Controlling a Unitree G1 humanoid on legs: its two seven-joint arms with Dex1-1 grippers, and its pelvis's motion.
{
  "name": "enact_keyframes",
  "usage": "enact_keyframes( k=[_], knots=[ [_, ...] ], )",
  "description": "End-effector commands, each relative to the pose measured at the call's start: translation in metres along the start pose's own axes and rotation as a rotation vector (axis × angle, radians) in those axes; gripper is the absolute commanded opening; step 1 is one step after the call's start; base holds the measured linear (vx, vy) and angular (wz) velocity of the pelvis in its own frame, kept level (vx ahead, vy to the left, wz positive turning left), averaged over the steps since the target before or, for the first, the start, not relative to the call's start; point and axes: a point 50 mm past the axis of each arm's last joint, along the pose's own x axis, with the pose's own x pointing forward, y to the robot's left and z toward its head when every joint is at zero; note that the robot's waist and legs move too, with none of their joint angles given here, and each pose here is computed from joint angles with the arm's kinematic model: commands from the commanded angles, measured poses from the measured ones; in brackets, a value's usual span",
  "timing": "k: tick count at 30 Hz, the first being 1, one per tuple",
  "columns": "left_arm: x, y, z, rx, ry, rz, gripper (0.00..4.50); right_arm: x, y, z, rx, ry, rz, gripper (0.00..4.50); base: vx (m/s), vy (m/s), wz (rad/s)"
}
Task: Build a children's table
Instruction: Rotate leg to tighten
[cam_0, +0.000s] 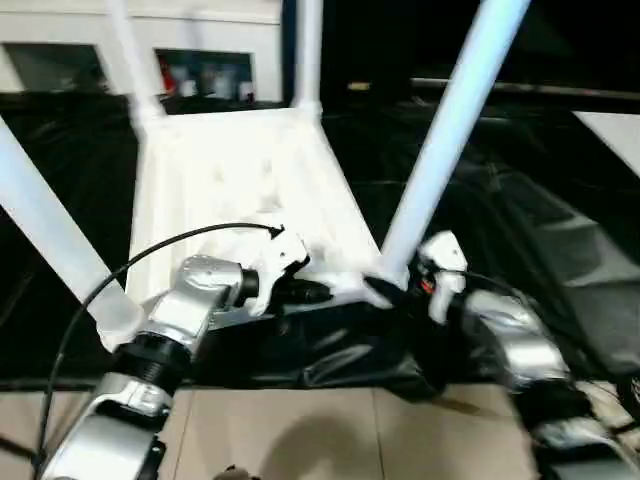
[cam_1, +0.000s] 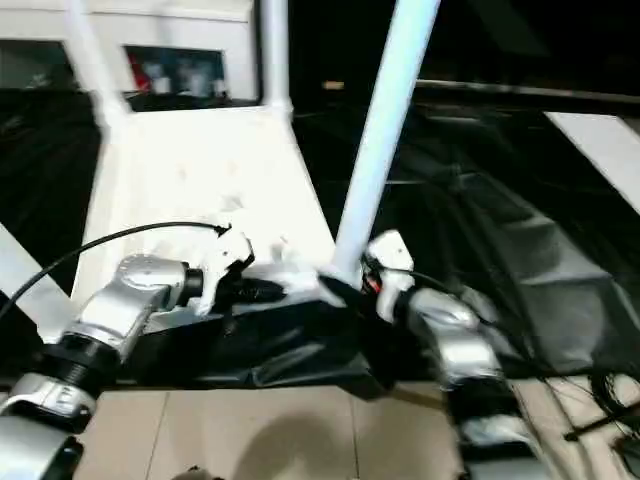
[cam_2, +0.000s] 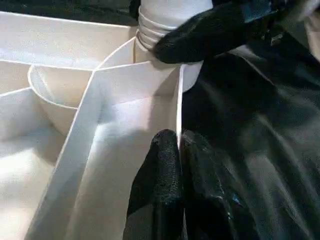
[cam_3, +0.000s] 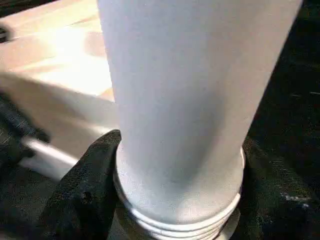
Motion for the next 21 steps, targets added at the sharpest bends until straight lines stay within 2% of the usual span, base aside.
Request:
enact_keyframes(
  k=[1, 4, 5, 6, 11, 12, 14, 16, 21],
  knots=[
    [0.01, -0.001, -0.008, -0.073, 0.018, 0.064, 0.0, 0.004, -0.005, -0.011, 0.069, 0.053, -0.151, 2.76, 0.0, 0.0, 0.0],
    [0.033, 0.003, 0.004, -0.119, -0.009, 0.25, 0.0, 0.03, 0.01, -0.007, 0.08, 0.079, -0.281, 2.76, 0.0, 0.0, 0.0],
    [0.033, 0.003, 0.004, -0.119, -0.009, 0.25, 0.0, 0.03, 0.01, -0.007, 0.08, 0.079, -0.281, 2.76, 0.0, 0.0, 0.0],
    [0.04, 0.004, 0.007, -0.108, -0.001, 0.324, 0.0, 0.04, 0.019, -0.005, 0.065, 0.101, -0.3, 2.76, 0.0, 0.0, 0.0],
    [0.046, 0.0, 0.008, -0.1, 0.005, 0.351, 0.0, 0.049, 0.032, -0.004, 0.086, 0.095, -0.25, 2.76, 0.0, 0.0, 0.0],
    [0.046, 0.0, 0.007, -0.091, 0.008, 0.344, 0.0, 0.05, 0.033, -0.004, 0.1, 0.088, -0.241, 2.76, 0.0, 0.0, 0.0],
    [0.044, -0.001, 0.005, -0.076, 0.015, 0.325, 0.0, 0.05, 0.032, -0.001, 0.125, 0.058, -0.226, 3.32, 0.0, 0.0, 0.0],
    [0.043, 0.0, 0.003, -0.071, 0.022, 0.32, 0.0, 0.05, 0.031, 0.001, 0.133, 0.042, -0.218, 3.48, 0.0, 0.0, 0.0],
    [0.034, 0.004, -0.004, -0.05, 0.042, 0.275, 0.0, 0.048, 0.022, 0.016, 0.06, -0.007, -0.158, 3.93, 0.0, 0.0, 0.0]
  ],
)
